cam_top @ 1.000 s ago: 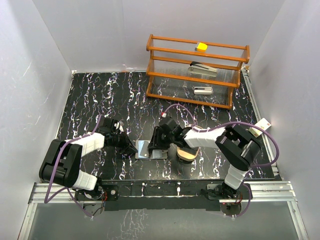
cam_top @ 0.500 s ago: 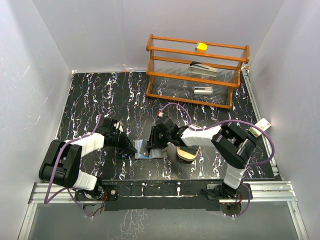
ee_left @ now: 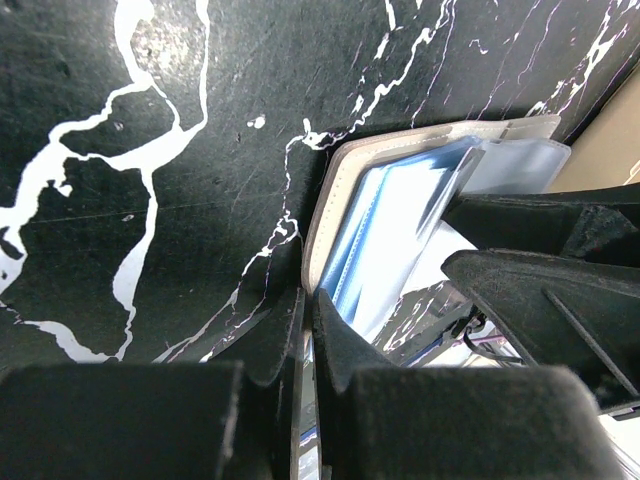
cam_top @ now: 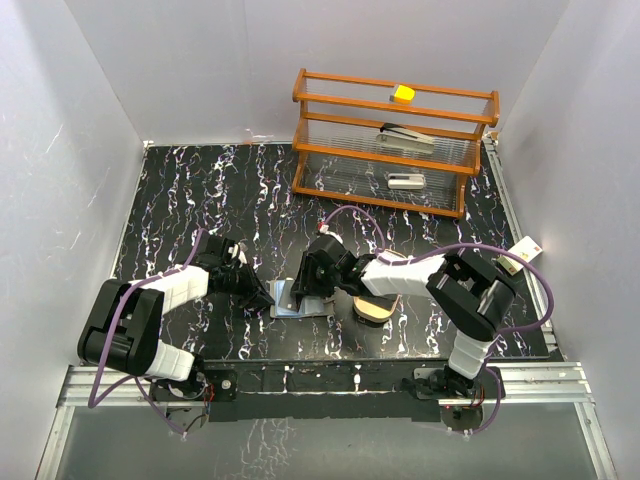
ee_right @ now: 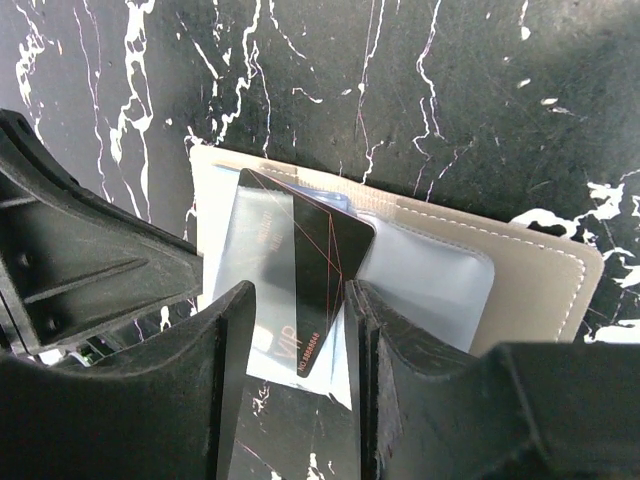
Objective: Put the credit cards into the card holder
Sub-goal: Insert the credit card into the card holder.
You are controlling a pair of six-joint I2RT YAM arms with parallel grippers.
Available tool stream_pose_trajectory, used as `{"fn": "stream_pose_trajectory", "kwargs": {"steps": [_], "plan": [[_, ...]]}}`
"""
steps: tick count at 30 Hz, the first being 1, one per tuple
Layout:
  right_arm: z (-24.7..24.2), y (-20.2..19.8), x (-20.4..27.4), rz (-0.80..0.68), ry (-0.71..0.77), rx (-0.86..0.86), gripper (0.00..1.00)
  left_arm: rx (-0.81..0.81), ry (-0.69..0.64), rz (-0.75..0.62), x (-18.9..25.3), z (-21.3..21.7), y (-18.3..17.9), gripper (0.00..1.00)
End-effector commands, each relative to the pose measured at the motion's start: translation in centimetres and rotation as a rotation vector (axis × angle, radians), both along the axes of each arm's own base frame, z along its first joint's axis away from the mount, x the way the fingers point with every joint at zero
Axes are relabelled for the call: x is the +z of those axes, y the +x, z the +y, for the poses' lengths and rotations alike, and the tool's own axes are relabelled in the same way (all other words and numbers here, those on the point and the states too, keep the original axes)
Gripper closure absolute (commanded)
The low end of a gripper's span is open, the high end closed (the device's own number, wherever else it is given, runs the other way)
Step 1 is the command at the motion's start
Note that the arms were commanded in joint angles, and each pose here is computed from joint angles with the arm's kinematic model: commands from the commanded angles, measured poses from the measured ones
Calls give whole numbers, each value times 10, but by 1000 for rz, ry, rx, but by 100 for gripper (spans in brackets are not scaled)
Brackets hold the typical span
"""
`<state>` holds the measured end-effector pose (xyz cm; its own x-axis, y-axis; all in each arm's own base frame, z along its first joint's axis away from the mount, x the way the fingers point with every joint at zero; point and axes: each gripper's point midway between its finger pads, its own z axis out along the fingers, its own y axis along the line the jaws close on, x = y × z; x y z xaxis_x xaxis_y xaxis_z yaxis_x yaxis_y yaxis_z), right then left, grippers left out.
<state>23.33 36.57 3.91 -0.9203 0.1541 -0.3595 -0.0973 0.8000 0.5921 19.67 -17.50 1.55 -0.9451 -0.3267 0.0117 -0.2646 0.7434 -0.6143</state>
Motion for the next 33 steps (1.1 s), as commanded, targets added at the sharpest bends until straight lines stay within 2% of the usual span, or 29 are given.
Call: {"fn": "stream_pose_trajectory", "kwargs": {"steps": [1,13,20,29,33], "plan": [[5,11,14,-36,22,-68,60,-25,2,3,4,-1,-4,100],[-4,16,26,-80,24,-206,60,-25,10,-4,5,0,-4,100],[-8,16,21,-87,11,-271,54,-27,16,-5,5,1,-4,100],[-6,19,8,-89,-23,-261,53,-34,18,-11,6,1,-2,100],[3,20,17,-123,33,-218,54,-41,22,-6,5,1,-1,100]]}}
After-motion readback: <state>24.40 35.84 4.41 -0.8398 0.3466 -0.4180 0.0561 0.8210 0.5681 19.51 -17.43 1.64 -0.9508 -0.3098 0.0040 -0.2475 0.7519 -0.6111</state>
